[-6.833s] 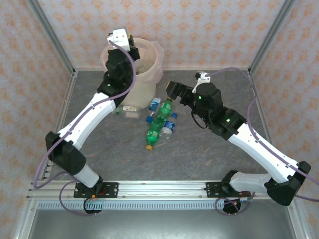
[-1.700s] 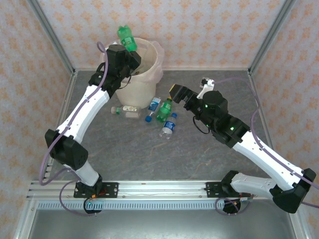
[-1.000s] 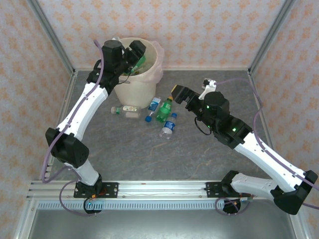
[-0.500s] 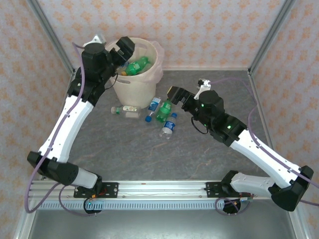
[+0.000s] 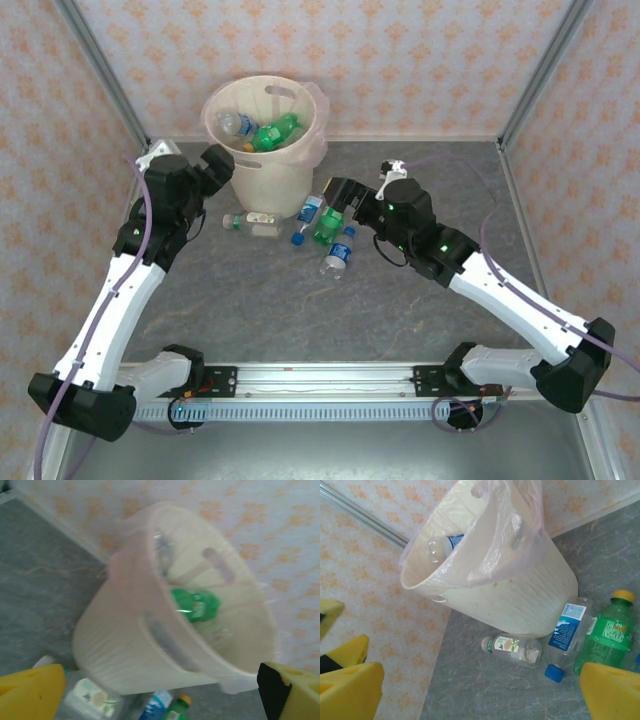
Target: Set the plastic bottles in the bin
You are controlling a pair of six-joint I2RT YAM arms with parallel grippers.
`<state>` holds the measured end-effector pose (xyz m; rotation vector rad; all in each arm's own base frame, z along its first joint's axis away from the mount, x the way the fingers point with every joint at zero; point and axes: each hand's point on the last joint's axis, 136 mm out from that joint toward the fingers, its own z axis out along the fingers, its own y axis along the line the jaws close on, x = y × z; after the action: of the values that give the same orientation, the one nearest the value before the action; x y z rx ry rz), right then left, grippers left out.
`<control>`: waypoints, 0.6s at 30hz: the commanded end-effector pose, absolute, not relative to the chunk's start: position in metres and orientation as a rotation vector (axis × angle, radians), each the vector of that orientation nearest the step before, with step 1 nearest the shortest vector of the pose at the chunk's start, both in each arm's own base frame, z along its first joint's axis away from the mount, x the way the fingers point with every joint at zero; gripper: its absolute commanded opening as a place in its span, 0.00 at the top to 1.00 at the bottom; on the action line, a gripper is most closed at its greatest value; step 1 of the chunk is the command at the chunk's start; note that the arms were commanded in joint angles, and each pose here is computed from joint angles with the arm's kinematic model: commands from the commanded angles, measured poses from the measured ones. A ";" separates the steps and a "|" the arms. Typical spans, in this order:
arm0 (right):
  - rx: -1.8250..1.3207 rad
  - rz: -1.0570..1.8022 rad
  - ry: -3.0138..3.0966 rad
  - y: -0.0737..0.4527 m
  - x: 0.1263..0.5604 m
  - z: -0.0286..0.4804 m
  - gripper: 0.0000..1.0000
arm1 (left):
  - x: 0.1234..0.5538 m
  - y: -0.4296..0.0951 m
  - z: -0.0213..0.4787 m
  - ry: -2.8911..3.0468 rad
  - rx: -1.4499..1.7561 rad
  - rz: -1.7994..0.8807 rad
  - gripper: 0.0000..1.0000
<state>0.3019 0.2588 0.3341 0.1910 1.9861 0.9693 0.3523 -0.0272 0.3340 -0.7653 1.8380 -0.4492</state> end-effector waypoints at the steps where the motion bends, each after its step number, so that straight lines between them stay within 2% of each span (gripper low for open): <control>1: 0.169 1.028 1.923 0.266 0.300 0.365 0.00 | 0.338 -0.012 0.289 1.916 -0.847 -0.419 0.01; 3: 0.167 1.029 1.921 0.266 0.299 0.367 0.00 | 0.329 0.001 0.258 1.944 -0.946 -0.427 0.01; 11: 0.175 1.016 1.930 0.265 0.299 0.366 0.00 | 0.313 0.027 0.168 1.912 -1.235 -0.588 0.17; 13: 0.174 1.016 1.932 0.265 0.299 0.365 0.00 | 0.317 0.028 0.156 1.884 -1.275 -0.658 0.23; 18: 0.174 1.020 1.940 0.265 0.297 0.363 0.00 | 0.335 0.024 0.145 1.793 -1.314 -0.804 0.32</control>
<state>0.3005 0.2654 0.3497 0.1766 1.9637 0.9980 0.3098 0.0313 0.1226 -1.3482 1.9288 -0.6138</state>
